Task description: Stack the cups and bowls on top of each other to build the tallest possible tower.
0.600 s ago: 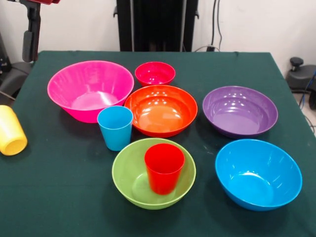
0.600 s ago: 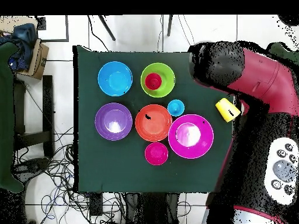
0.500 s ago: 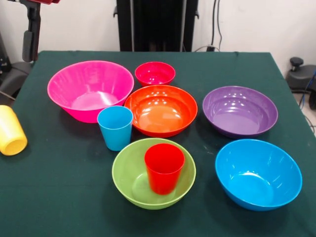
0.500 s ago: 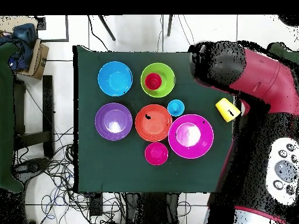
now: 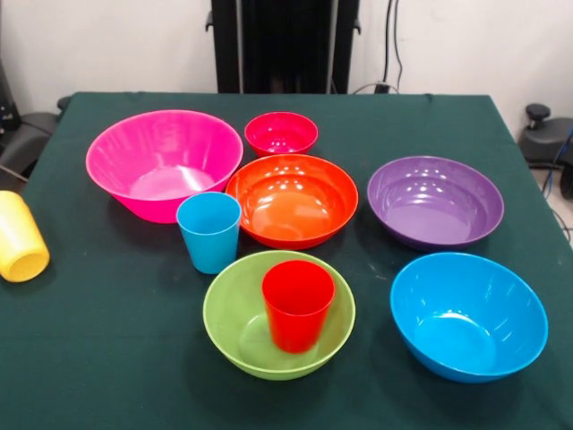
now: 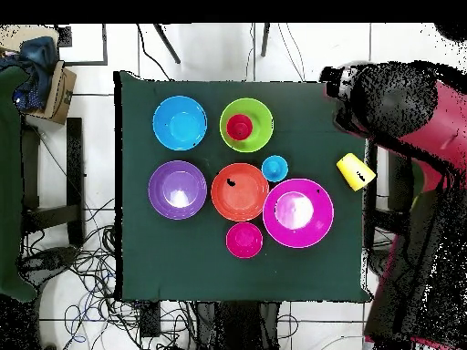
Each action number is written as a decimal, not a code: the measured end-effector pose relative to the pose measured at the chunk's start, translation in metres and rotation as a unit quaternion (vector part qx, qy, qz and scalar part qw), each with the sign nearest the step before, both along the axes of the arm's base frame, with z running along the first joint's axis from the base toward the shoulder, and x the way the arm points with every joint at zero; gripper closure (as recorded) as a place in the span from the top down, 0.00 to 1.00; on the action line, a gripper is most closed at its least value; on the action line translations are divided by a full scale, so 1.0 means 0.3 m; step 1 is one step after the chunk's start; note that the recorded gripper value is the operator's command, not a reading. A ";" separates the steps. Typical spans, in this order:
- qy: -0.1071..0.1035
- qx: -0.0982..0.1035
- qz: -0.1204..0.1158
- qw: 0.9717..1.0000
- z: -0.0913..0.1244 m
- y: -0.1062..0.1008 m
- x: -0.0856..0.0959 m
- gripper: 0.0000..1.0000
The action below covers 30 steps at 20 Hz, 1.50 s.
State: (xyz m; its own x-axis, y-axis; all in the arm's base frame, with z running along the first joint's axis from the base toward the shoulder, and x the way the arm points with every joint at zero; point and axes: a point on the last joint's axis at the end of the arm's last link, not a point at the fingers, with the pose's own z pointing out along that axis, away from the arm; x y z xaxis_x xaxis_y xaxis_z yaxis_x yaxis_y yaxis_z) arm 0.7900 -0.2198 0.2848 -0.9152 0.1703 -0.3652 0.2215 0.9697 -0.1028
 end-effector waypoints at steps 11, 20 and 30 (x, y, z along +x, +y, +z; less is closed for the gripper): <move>0.011 0.003 0.018 1.000 -0.049 0.054 -0.001 1.00; 0.032 0.013 0.037 0.999 -0.125 0.149 -0.024 1.00; 0.049 0.009 0.075 0.996 -0.190 0.320 -0.010 1.00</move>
State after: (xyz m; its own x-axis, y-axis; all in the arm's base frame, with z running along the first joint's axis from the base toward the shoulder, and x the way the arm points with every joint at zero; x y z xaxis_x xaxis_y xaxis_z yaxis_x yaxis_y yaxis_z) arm 0.7870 -0.1239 0.2277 -0.9617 0.0339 -0.2718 0.0631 0.9930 -0.0994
